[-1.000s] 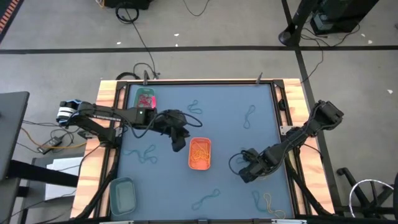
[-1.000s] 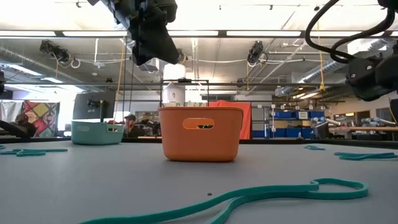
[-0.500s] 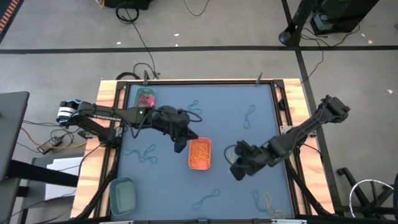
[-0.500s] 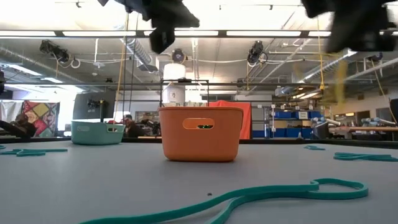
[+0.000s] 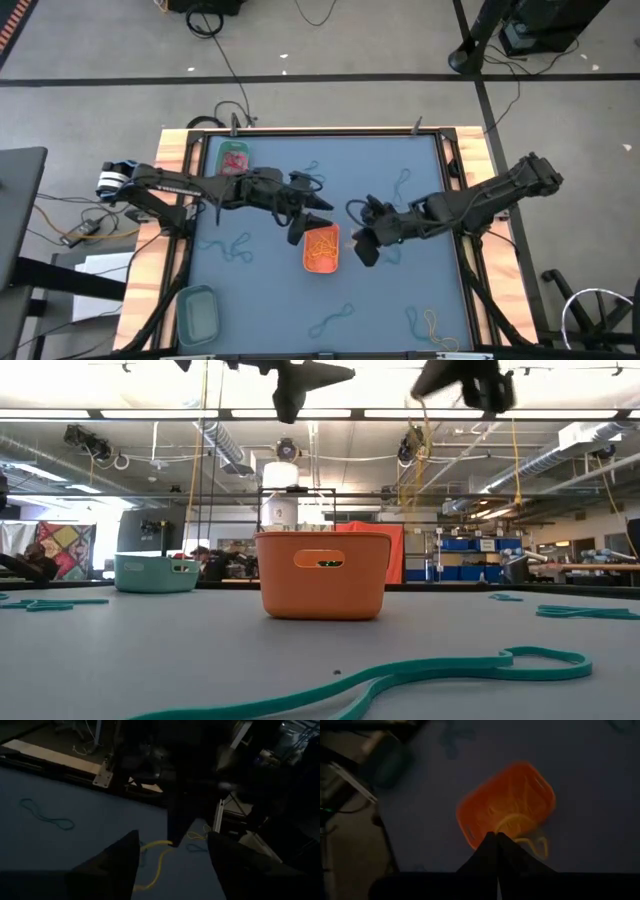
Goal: Sort rubber bands into baskets
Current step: Put the yellow rubber band into the orange bin
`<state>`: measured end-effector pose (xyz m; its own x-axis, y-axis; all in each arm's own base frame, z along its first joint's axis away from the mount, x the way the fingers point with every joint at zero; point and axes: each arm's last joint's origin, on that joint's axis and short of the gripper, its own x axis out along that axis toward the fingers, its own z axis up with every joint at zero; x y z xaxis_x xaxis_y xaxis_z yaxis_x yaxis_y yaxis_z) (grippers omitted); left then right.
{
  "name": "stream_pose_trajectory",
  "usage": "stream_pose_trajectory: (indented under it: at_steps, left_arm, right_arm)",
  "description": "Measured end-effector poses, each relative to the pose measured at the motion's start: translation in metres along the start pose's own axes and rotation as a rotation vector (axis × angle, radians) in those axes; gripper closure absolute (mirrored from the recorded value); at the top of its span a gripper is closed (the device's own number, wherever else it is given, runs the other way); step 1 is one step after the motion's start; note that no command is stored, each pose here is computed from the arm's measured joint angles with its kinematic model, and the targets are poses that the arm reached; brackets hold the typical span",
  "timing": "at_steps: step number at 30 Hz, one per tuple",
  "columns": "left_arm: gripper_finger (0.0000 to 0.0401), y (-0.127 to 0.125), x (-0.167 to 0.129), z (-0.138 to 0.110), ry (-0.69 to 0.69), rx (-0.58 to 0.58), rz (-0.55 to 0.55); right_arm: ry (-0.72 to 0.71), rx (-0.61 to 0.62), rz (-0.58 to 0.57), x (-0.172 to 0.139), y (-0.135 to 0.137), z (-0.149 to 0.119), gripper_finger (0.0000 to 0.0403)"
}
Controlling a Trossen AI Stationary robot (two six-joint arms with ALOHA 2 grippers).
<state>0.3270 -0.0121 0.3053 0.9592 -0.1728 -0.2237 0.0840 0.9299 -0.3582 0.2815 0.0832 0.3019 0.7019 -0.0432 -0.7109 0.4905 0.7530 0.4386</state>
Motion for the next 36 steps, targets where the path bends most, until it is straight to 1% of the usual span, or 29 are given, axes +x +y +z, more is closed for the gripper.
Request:
stream_pose_trajectory:
  at_steps: [3,6,8,13,16,19,23,25,30,31,36]
  left_arm:
    - [0.0161,0.004,0.01,-0.007,0.014,-0.002,0.003]
    - [0.0161,0.006,0.019,-0.012,0.015,0.004,-0.003]
    - [0.0161,0.007,0.025,-0.015,0.009,0.032,-0.021]
    - [0.0161,0.008,0.034,-0.022,0.023,0.129,-0.066]
    - [0.0174,0.008,0.037,-0.026,0.05,0.168,-0.11]
    - [0.0204,0.008,0.036,-0.027,0.064,0.198,-0.134]
    - [0.0256,0.009,0.036,-0.028,0.076,0.202,-0.137]
    - [0.0288,0.01,0.036,-0.028,0.077,0.201,-0.133]
    - [0.0383,0.012,0.035,-0.027,0.077,0.195,-0.127]
    - [0.0391,0.013,0.035,-0.027,0.077,0.187,-0.132]
    - [0.0397,0.014,0.035,-0.027,0.087,0.16,-0.148]
  right_arm:
    - [-0.027,-0.032,0.034,-0.001,0.0,0.012,0.04]
    - [-0.058,-0.052,0.094,0.001,0.0,0.023,0.04]
    - [-0.075,-0.056,0.127,0.001,0.0,0.029,0.04]
    - [-0.087,-0.071,0.166,0.002,-0.002,0.037,0.04]
    - [-0.067,-0.08,0.188,0.003,-0.003,0.038,0.04]
    - [-0.037,-0.104,0.229,0.002,-0.001,0.037,0.04]
    - [-0.013,-0.108,0.268,0.002,0.0,0.037,0.04]
    - [-0.014,-0.109,0.274,0.002,0.001,0.037,0.04]
    - [-0.032,-0.12,0.311,0.001,0.004,0.039,0.04]
    - [-0.034,-0.124,0.313,0.001,0.004,0.04,0.04]
    - [-0.042,-0.128,0.313,0.001,0.003,0.042,0.04]
